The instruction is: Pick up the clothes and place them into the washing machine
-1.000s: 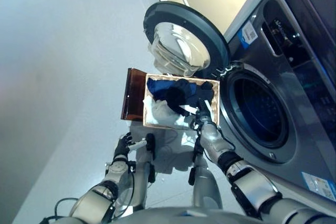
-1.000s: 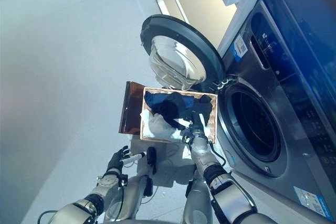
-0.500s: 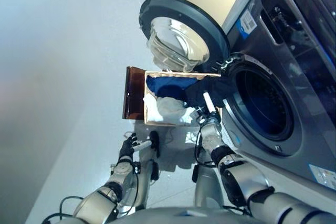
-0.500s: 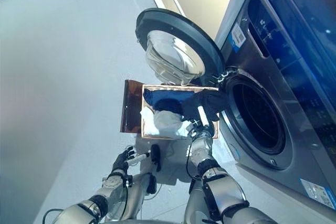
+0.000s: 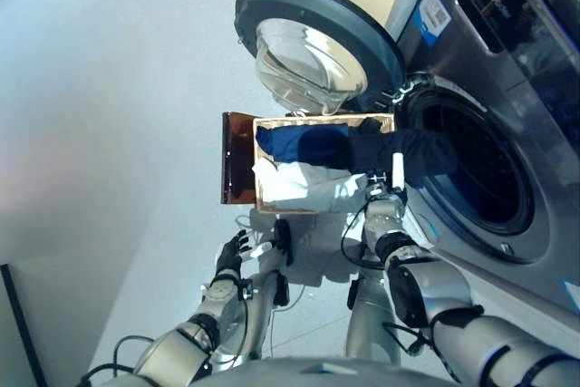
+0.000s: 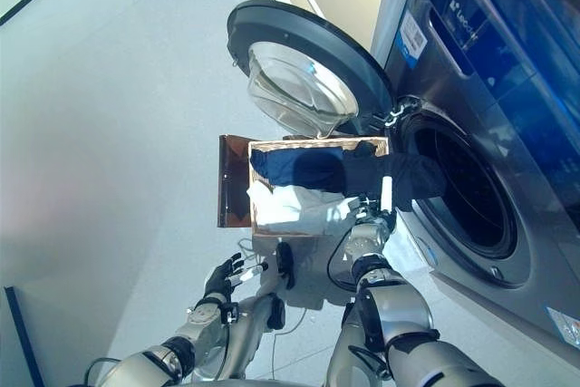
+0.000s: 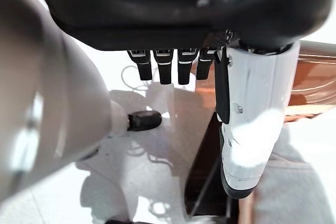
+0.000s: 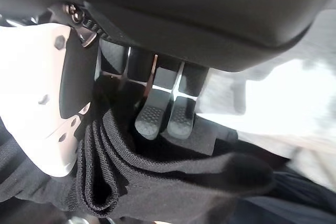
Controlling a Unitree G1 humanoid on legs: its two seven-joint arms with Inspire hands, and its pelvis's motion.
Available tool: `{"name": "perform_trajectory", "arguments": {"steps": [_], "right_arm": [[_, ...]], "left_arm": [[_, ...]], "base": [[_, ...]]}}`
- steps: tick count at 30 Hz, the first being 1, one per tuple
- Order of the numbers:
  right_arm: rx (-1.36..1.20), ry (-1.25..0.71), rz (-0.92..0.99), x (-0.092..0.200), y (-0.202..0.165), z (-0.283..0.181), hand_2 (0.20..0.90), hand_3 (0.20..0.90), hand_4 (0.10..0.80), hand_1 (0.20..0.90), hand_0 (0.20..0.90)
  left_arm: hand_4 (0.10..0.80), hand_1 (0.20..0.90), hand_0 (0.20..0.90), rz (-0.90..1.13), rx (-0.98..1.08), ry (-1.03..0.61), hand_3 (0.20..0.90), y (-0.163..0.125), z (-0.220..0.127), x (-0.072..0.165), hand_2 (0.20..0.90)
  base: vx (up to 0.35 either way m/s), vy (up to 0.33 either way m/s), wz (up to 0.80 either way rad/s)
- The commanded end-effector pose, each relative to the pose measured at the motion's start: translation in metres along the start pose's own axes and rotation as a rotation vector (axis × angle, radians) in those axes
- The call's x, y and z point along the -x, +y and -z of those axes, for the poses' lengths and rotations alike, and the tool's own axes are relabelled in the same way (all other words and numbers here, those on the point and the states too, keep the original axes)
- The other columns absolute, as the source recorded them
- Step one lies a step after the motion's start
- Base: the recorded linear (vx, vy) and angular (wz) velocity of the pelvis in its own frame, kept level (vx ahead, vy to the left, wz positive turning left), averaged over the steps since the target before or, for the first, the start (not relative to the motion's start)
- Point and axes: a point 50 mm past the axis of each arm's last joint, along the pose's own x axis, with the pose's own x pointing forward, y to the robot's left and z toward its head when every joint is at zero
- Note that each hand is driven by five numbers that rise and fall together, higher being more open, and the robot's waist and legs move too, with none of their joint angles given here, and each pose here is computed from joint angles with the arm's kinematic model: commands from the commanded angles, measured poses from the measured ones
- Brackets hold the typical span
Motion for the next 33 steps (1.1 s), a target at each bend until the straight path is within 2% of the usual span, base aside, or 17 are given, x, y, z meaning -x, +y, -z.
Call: {"name": "perform_trajectory", "arguments": {"steps": [1, 13, 16, 23, 29, 33], "right_arm": [[-0.111, -0.162, -0.152, -0.003, 0.055, -0.043, 0.200, 0.200, 0.300, 0.200, 0.200], [-0.144, -0.379, -0.123, -0.012, 0.070, -0.135, 0.200, 0.200, 0.300, 0.200, 0.200], [-0.130, -0.431, -0.165, -0.008, 0.089, -0.160, 0.200, 0.200, 0.300, 0.200, 0.200], [-0.145, -0.490, -0.261, 0.006, 0.124, -0.185, 0.200, 0.200, 0.300, 0.200, 0.200], [-0.119, -0.566, -0.392, 0.031, 0.172, -0.211, 0.200, 0.200, 0.300, 0.200, 0.200], [-0.105, -0.600, -0.440, 0.044, 0.191, -0.222, 0.200, 0.200, 0.300, 0.200, 0.200]], "left_arm": [[0.800, 0.900, 0.900, 0.025, -0.008, -0.030, 0.900, -0.015, -0.012, -0.002, 0.900], [0.800, 0.900, 0.900, 0.037, 0.002, -0.010, 0.900, -0.010, -0.003, 0.000, 0.900], [0.800, 0.900, 0.900, 0.034, -0.005, -0.004, 0.900, -0.005, 0.001, 0.000, 0.900], [0.800, 0.900, 0.900, 0.053, 0.001, -0.015, 0.900, -0.004, 0.002, 0.001, 0.900], [0.800, 0.900, 0.900, 0.069, 0.018, -0.037, 0.900, -0.004, 0.002, 0.003, 0.900], [0.800, 0.900, 0.900, 0.074, 0.031, -0.056, 0.900, -0.005, -0.002, 0.003, 0.900]], "base": [[0.024, -0.008, -0.05], [0.006, -0.001, -0.02], [0.000, 0.000, 0.00], [-0.002, -0.008, -0.07], [-0.007, -0.021, -0.03], [-0.003, -0.025, -0.03]]}}
